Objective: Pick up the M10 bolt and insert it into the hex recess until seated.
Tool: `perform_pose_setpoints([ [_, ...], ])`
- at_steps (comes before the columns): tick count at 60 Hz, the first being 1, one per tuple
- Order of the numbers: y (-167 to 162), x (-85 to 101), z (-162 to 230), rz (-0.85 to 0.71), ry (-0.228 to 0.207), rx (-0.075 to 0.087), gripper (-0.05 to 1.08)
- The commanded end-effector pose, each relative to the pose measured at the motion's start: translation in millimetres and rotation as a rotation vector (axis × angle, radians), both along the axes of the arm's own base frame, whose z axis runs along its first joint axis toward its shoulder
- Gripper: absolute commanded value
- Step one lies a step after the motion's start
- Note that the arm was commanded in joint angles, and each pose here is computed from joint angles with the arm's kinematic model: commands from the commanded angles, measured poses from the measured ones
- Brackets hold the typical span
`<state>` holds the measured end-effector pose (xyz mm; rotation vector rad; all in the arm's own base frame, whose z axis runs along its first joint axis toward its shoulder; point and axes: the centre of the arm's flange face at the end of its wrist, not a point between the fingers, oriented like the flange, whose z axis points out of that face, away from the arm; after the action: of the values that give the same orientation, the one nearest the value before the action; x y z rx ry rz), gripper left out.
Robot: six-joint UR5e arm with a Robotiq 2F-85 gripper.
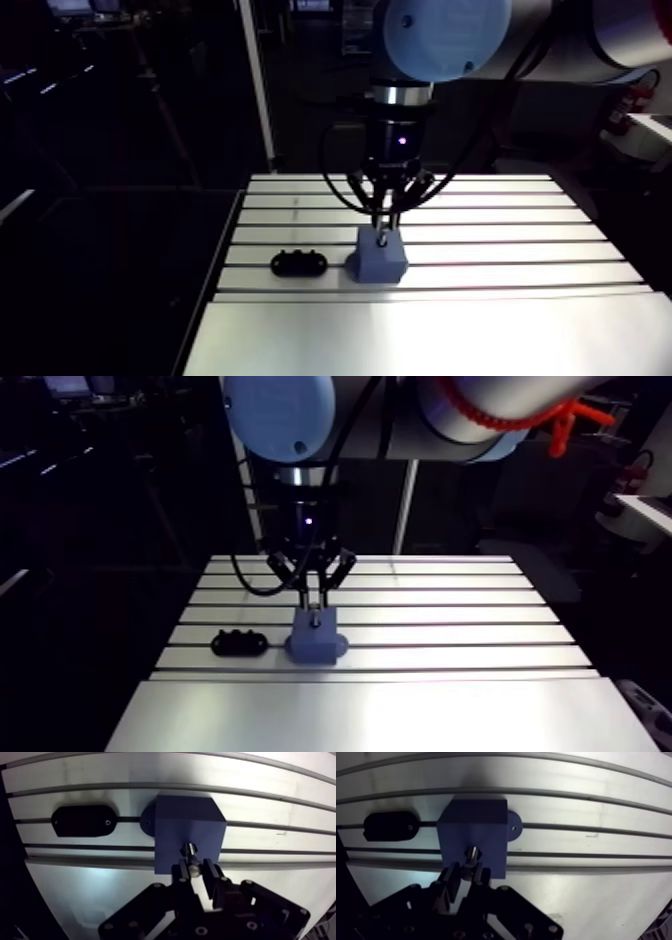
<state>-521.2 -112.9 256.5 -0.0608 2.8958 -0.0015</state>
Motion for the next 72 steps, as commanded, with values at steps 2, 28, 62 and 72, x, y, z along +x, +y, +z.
perform_pose_setpoints([
  [2, 0.0, 1.1, -1.2, -0.001, -0.003, 0.000, 1.08],
  [28, 0.2, -2.0, 4.2, -0.001, 0.006, 0.002, 1.08],
  [62, 0.5, -1.0, 2.5, 0.001, -0.003, 0.004, 1.08],
  [72, -0.6, -0.8, 3.7, 0.002, -0.003, 0.001, 1.08],
])
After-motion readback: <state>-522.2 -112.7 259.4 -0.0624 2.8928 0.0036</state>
